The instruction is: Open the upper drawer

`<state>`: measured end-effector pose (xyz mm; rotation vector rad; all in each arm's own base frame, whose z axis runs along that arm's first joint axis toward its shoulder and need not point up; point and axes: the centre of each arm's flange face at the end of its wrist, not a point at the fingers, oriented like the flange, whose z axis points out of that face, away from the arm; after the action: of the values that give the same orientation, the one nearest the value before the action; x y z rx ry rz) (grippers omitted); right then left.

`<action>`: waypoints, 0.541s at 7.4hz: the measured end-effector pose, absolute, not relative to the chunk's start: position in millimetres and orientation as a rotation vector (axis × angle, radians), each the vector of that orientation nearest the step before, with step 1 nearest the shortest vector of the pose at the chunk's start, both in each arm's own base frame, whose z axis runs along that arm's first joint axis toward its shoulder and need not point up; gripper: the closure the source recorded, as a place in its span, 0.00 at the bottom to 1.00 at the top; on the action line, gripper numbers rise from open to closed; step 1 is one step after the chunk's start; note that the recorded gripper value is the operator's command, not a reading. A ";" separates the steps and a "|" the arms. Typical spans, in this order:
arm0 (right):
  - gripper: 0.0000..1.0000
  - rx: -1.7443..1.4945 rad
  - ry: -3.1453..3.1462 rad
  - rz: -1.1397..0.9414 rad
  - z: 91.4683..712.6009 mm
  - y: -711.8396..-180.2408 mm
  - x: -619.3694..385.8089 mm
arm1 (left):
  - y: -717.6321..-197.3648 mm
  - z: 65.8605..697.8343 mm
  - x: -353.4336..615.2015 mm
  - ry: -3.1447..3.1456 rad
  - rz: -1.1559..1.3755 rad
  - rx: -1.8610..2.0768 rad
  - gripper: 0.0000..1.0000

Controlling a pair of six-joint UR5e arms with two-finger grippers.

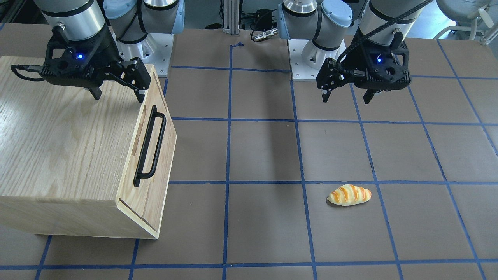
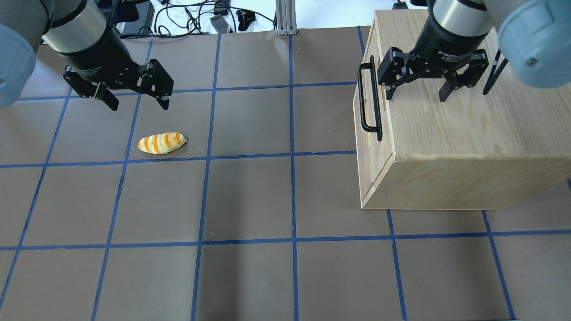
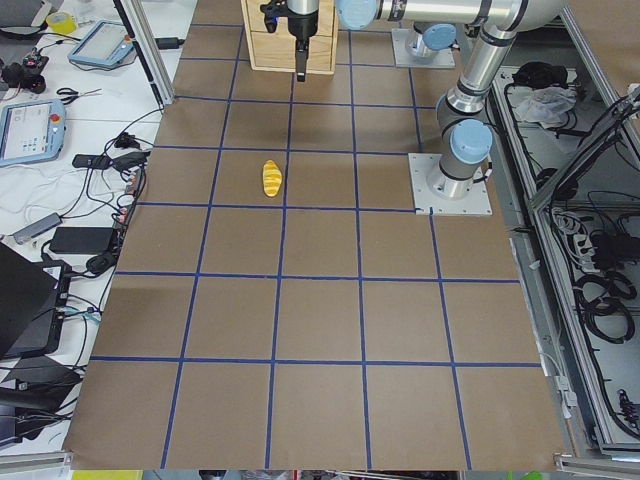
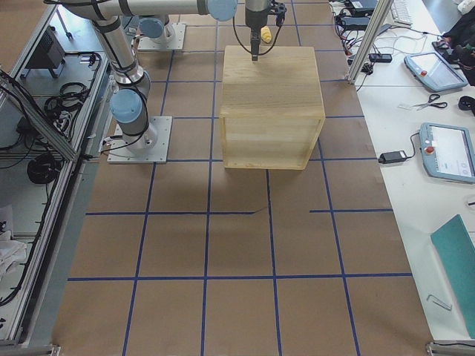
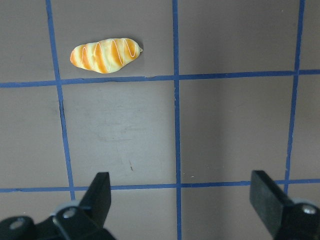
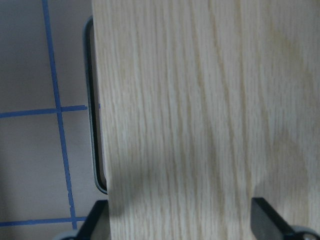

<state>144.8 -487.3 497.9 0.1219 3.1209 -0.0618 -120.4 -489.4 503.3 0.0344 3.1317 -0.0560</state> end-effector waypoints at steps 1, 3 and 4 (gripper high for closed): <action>0.00 0.122 3.121 -0.062 497.9 -487.3 144.7 | -489.5 503.4 -120.5 3.132 -0.057 0.034 0.00; 0.00 0.123 3.121 -0.062 497.9 -487.5 144.3 | -490.4 503.7 -120.2 3.135 -0.064 0.041 0.00; 0.00 0.123 3.122 -0.062 497.9 -487.4 144.3 | -490.8 504.0 -119.7 3.133 -0.067 0.046 0.00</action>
<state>144.3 -487.4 497.9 0.1231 3.1218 -0.0619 -119.7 -490.8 504.0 0.0463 3.1334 -0.0674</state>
